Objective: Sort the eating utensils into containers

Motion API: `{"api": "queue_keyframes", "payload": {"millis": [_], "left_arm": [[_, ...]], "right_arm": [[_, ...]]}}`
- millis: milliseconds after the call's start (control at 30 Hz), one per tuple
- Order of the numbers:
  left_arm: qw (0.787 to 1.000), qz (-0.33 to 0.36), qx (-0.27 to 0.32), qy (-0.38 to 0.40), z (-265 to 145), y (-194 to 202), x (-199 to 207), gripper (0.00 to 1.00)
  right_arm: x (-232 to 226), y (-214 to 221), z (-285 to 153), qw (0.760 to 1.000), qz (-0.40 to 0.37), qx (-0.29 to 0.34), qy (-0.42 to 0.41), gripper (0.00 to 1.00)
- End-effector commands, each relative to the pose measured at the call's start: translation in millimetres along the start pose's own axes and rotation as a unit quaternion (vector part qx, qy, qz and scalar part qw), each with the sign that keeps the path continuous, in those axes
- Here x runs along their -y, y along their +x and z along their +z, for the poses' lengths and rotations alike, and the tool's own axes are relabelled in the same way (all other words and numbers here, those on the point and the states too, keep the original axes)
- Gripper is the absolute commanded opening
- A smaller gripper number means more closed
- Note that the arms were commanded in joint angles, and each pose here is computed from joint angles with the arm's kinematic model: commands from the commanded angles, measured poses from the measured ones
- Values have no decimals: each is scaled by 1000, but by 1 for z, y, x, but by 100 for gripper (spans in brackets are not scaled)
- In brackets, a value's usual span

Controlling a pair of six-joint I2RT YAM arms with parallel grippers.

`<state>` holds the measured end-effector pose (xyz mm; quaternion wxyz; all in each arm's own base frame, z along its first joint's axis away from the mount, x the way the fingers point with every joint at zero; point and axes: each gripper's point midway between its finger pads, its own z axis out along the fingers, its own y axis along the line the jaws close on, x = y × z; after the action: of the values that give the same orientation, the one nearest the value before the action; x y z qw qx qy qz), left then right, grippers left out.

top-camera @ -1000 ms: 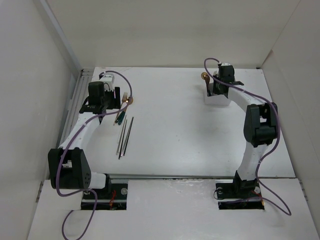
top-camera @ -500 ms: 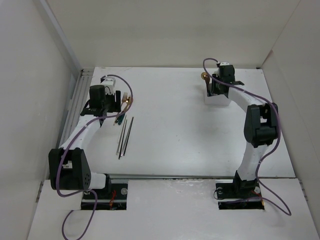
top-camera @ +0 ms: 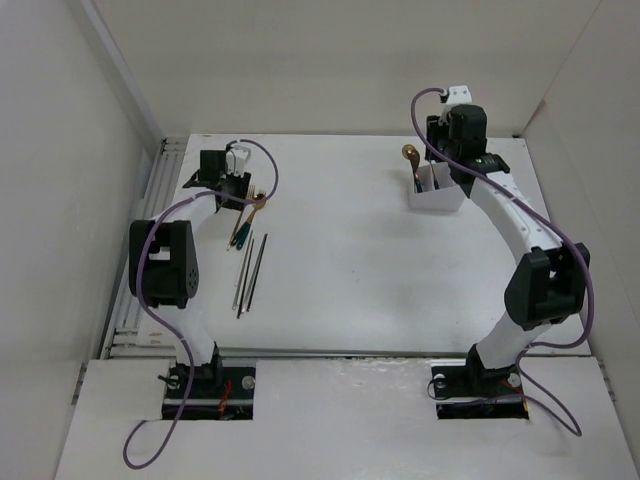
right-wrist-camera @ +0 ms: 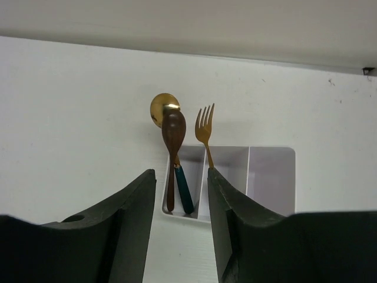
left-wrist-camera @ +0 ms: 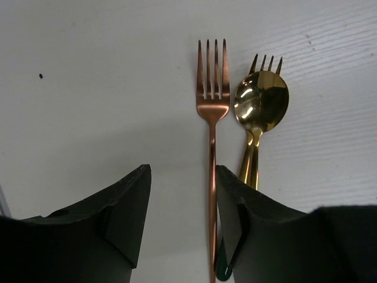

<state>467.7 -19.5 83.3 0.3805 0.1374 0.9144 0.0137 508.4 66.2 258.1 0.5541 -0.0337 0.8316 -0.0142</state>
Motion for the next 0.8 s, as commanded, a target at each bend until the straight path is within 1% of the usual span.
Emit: {"api": "queue_keyframes", "payload": {"millis": [0, 100, 133, 200, 233, 333, 400, 467, 533, 567, 633, 667, 700, 767], "left_arm": [[1000, 13, -3, 8, 8, -13, -3, 45], [1000, 13, -8, 15, 17, -7, 0, 45], [1000, 16, -2, 17, 17, -11, 4, 45], [1000, 16, -10, 19, 25, -7, 5, 45], [999, 18, -24, 26, 30, 2, 11, 43], [999, 17, -40, 30, 36, 12, 13, 43], [999, 17, -40, 30, 36, 12, 13, 43], [998, 20, -55, 32, 45, 23, 18, 43], [998, 20, -61, 28, 50, 26, 17, 40], [996, 15, -80, 24, 56, 38, 17, 38], [996, 15, -84, 19, 56, 34, 14, 34], [996, 15, -89, 21, 59, 39, 15, 28], [995, 15, -94, 22, 58, 41, 16, 25], [995, 10, -94, 21, 58, 41, 16, 15]], "right_arm": [[1, -22, -8, 999, -15, 31, 6, 46], [1, -22, -8, 999, -15, 31, 6, 46], [1, -22, -8, 999, -15, 31, 6, 46], [-3, -22, -8, 999, -16, 31, -3, 46], [-8, -19, -5, 999, -18, 27, -8, 46], [-8, -19, -5, 999, -18, 27, -8, 46], [-6, -19, -5, 999, -18, 27, -3, 46], [-6, -19, -5, 999, -18, 27, -3, 46], [-7, -13, -2, 1000, -19, 18, -3, 46], [-7, -13, -2, 1000, -19, 18, -3, 46], [-7, -16, -3, 1000, -19, 18, -3, 46], [-7, -16, -3, 1000, -19, 18, -3, 46], [-7, -16, -3, 1000, -19, 18, -3, 46], [-6, -16, -3, 1000, -24, 18, -3, 46]]}}
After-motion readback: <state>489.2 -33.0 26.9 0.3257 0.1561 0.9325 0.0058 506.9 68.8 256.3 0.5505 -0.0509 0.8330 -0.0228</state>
